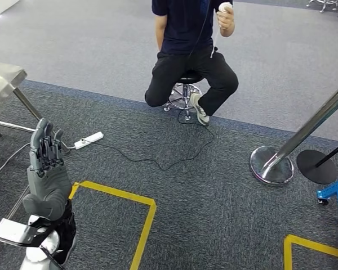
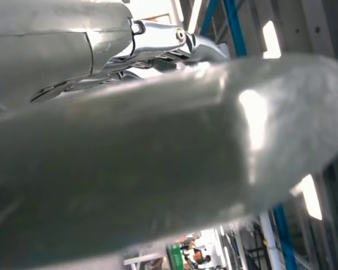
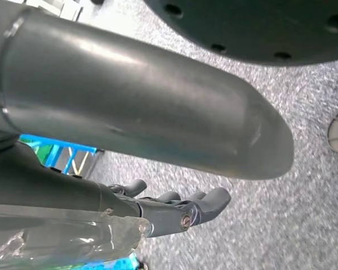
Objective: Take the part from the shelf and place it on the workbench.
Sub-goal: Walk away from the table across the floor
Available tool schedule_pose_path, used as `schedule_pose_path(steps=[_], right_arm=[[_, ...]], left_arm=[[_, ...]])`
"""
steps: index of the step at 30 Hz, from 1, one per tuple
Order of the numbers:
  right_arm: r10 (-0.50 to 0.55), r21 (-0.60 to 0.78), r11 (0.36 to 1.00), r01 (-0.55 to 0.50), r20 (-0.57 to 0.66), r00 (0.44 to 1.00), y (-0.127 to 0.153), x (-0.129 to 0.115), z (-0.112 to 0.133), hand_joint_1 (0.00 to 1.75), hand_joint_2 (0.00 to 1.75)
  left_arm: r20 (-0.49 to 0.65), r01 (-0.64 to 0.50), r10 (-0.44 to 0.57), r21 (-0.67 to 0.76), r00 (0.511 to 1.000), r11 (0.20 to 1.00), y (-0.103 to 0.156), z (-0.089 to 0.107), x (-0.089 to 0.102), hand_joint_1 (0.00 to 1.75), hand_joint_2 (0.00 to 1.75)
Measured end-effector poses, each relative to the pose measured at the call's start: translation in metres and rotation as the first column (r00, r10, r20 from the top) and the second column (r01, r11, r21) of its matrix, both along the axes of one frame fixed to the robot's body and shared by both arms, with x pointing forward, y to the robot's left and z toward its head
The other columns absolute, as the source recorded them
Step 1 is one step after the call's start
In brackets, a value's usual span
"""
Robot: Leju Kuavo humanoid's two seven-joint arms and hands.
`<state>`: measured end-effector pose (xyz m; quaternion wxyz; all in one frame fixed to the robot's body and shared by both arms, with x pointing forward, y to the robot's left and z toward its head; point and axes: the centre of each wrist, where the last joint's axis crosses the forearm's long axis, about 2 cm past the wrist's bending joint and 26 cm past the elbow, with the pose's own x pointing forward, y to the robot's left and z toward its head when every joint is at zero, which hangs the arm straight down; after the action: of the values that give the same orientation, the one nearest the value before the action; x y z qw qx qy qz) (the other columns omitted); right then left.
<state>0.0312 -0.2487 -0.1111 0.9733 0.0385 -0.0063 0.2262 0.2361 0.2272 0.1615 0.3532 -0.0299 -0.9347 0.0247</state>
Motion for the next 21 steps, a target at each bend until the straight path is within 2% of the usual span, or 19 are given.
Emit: schedule_pose_path(steps=[21], right_arm=[[-0.003,0.011,1.000,0.003,-0.016,1.000,-0.0013,-0.0007,-0.0001,0.00,0.00]], left_arm=[[0.001,-0.002,0.002,0.000,1.000,1.000,0.0001,0.0004,0.0004,0.00,0.00]])
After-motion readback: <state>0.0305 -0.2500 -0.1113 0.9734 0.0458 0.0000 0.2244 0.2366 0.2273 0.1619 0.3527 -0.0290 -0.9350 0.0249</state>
